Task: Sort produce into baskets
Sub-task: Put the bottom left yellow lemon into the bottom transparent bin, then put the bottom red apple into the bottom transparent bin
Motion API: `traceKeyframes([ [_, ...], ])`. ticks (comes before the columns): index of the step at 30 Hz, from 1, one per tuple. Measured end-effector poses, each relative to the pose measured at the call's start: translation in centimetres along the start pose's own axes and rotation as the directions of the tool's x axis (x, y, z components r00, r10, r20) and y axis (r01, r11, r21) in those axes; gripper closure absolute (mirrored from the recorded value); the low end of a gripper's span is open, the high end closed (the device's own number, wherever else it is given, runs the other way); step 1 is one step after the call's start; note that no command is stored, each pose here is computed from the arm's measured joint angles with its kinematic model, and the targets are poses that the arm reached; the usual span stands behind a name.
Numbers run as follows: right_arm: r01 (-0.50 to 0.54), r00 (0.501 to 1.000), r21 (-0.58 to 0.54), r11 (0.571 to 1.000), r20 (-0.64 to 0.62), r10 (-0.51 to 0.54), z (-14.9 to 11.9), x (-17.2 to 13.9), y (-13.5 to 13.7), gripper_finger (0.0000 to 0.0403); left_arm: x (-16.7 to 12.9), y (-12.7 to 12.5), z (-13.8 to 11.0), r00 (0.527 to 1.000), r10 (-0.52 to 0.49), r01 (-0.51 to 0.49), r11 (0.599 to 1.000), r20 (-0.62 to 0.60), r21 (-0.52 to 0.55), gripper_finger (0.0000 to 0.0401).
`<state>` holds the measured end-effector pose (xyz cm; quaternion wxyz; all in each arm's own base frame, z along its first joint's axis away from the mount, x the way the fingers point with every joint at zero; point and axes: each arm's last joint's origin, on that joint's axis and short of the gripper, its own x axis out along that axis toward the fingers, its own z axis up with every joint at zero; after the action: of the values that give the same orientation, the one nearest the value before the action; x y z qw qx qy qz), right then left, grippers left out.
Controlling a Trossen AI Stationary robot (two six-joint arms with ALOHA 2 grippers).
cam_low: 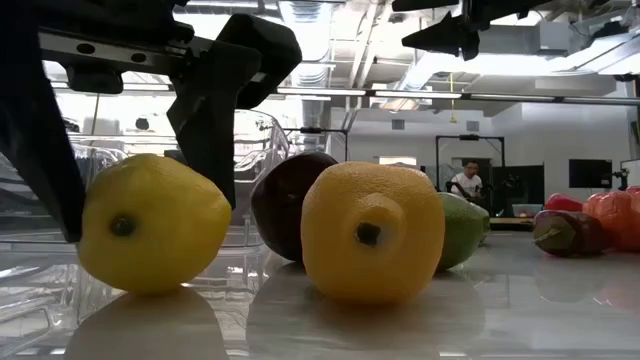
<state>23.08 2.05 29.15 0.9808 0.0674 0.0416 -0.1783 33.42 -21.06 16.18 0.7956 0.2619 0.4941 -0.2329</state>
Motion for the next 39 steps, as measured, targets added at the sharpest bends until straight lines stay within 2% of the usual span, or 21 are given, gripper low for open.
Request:
traceKeyframes([
  [5,0.000,1.000,0.001,1.000,0.001,0.000,0.0,0.0,0.0,0.0024,-1.7,0.4,0.3,0.995,0.029,-0.029,1.000,-0.097,0.001,0.0204],
  [10,0.000,1.000,-0.001,1.000,-0.001,0.000,0.0,0.0,0.0,0.0024,-5.2,1.1,0.5,0.989,0.099,-0.104,0.994,-0.111,-0.033,0.0205],
  [16,0.000,1.000,-0.001,1.000,-0.001,0.000,0.0,0.0,0.0,0.0024,-11.2,1.5,0.2,0.984,0.179,-0.179,0.975,-0.012,-0.131,0.0205],
  [19,0.000,1.000,-0.001,1.000,-0.001,0.000,0.0,0.0,0.0,0.0024,-14.1,1.6,-0.5,0.964,0.266,-0.257,0.949,0.026,-0.183,0.0205],
  [22,0.000,1.000,0.000,1.000,0.000,0.000,0.0,0.0,0.0,0.0024,-16.2,2.3,-2.3,0.921,0.388,-0.365,0.888,0.029,-0.281,0.0203],
  [25,0.000,1.000,0.000,1.000,0.001,0.000,0.0,0.0,0.0,0.0024,-16.2,3.2,-4.7,0.879,0.477,-0.451,0.806,-0.032,-0.382,0.0186],
  [31,0.000,1.000,0.000,1.000,0.001,0.000,0.0,0.0,0.0,0.0024,-14.6,4.3,-8.7,0.866,0.480,-0.486,0.747,-0.139,-0.453,0.0146],
  [35,0.000,1.000,-0.001,1.000,0.001,0.000,0.0,0.0,0.0,0.0024,-14.3,5.2,-9.3,0.871,0.466,-0.476,0.724,-0.154,-0.499,0.0122],
  [39,0.000,1.000,-0.001,1.000,0.001,0.000,0.0,0.0,0.0,0.0024,-14.3,5.5,-9.2,0.880,0.455,-0.458,0.732,-0.137,-0.505,0.0094],
])
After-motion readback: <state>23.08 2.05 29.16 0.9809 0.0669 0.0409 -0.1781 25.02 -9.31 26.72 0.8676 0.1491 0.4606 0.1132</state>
